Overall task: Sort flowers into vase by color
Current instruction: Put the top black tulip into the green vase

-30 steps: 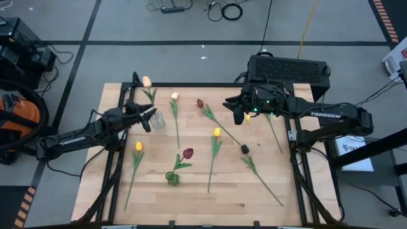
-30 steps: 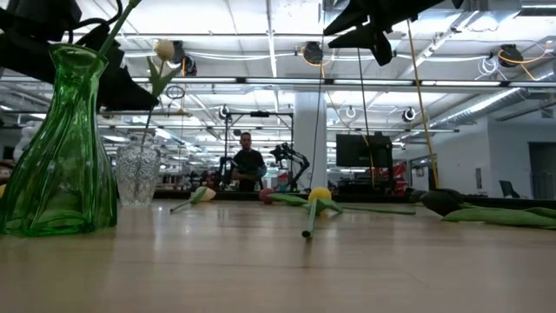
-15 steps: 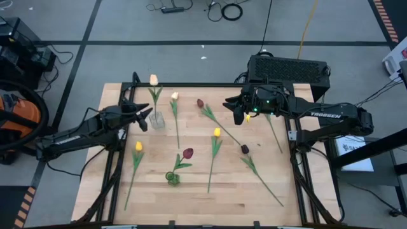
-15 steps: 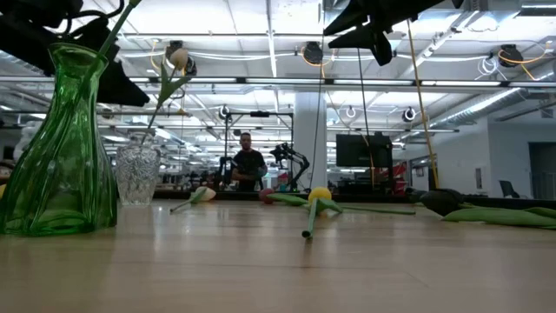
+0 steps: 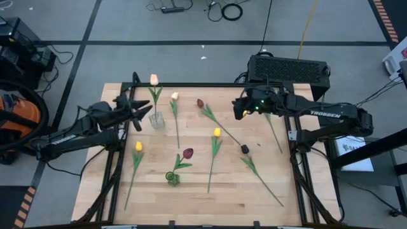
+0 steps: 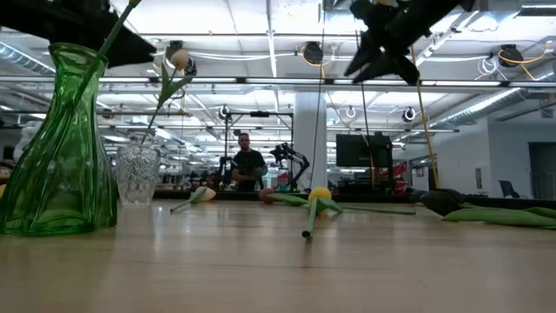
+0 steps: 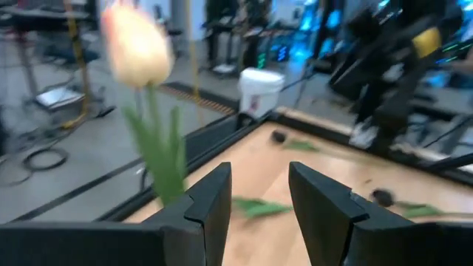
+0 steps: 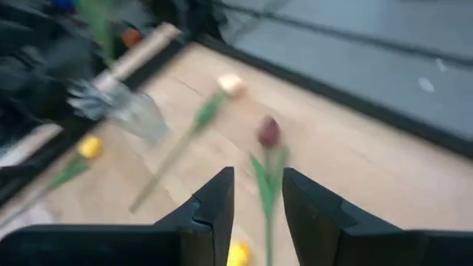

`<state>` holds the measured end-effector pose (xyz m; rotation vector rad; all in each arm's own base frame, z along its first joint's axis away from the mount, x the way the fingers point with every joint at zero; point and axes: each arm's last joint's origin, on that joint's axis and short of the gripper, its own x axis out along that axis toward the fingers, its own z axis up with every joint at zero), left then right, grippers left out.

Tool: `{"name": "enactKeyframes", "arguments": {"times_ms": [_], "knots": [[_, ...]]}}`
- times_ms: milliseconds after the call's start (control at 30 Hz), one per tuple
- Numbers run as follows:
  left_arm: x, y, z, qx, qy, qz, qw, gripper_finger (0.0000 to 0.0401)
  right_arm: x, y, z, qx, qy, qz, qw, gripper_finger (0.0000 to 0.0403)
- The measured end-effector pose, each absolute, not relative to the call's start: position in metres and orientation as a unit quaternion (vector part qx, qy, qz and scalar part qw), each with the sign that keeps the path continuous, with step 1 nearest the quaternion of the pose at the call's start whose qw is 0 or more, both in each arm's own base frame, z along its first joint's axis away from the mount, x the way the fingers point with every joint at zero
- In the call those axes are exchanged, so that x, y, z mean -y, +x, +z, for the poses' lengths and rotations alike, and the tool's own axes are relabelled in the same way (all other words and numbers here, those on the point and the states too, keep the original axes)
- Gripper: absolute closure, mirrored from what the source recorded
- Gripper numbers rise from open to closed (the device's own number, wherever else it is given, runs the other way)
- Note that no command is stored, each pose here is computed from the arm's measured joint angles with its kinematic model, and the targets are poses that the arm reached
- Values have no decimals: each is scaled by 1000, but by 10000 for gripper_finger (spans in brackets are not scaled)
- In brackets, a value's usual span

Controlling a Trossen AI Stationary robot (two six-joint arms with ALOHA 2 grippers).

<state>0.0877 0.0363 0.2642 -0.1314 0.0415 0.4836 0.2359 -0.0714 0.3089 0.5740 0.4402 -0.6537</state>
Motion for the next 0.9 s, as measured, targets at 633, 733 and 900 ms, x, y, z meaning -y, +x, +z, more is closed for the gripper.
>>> {"name": "enactKeyframes", "arguments": {"times_ms": [633, 733, 900], "knots": [[-37, 97, 267, -12, -105, 190, 976, 258, 134, 199, 271, -330, 351, -459, 746, 314], [-37, 99, 266, -18, -106, 191, 976, 258, 144, 196, 257, -385, 348, -468, 715, 314], [-38, 101, 265, -25, -107, 192, 975, 258, 153, 188, 233, -481, 355, -460, 657, 308]]}}
